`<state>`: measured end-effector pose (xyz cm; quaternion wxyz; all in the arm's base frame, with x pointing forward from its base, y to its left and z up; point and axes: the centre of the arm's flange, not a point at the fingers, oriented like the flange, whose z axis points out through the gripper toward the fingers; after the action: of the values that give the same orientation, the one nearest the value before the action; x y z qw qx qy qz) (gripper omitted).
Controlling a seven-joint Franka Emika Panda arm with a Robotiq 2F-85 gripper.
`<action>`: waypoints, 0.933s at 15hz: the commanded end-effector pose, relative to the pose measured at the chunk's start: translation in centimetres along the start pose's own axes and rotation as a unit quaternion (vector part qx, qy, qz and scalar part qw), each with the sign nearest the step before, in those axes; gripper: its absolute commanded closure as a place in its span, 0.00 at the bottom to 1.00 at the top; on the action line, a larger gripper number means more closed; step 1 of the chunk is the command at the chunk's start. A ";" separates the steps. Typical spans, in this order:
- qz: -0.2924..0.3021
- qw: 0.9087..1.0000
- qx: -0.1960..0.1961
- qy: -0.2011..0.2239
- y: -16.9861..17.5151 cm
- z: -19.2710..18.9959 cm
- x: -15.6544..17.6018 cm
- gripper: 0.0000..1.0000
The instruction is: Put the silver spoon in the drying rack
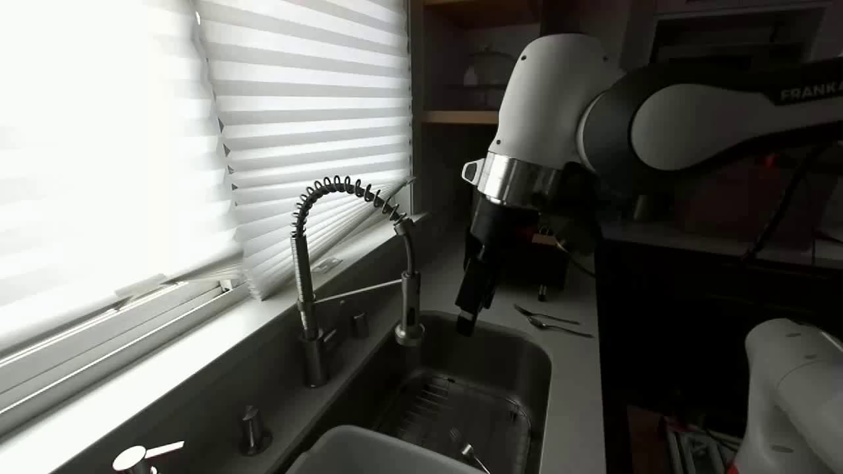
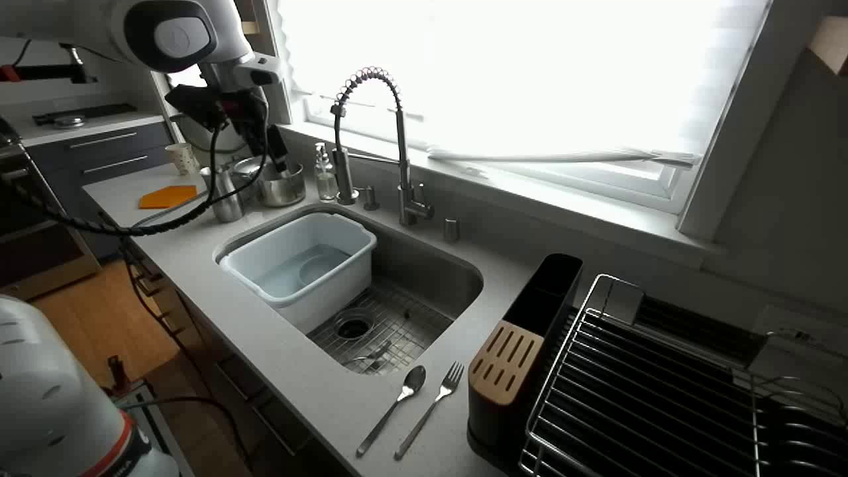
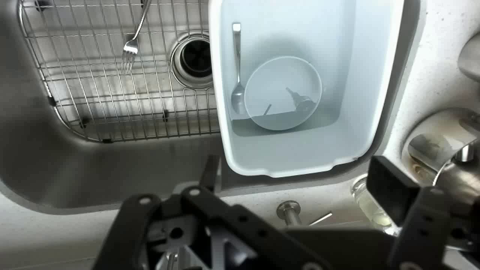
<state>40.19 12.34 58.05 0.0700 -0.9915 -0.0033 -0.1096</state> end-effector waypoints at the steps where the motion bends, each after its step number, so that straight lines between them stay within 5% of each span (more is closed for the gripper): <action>1: 0.000 1.000 0.000 0.000 0.0 0.0 0.0 0.00; 14: 0.017 1.000 -0.003 -0.022 0.4 0.6 0.4 0.00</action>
<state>40.21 12.34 58.05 0.0700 -0.9915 -0.0033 -0.1096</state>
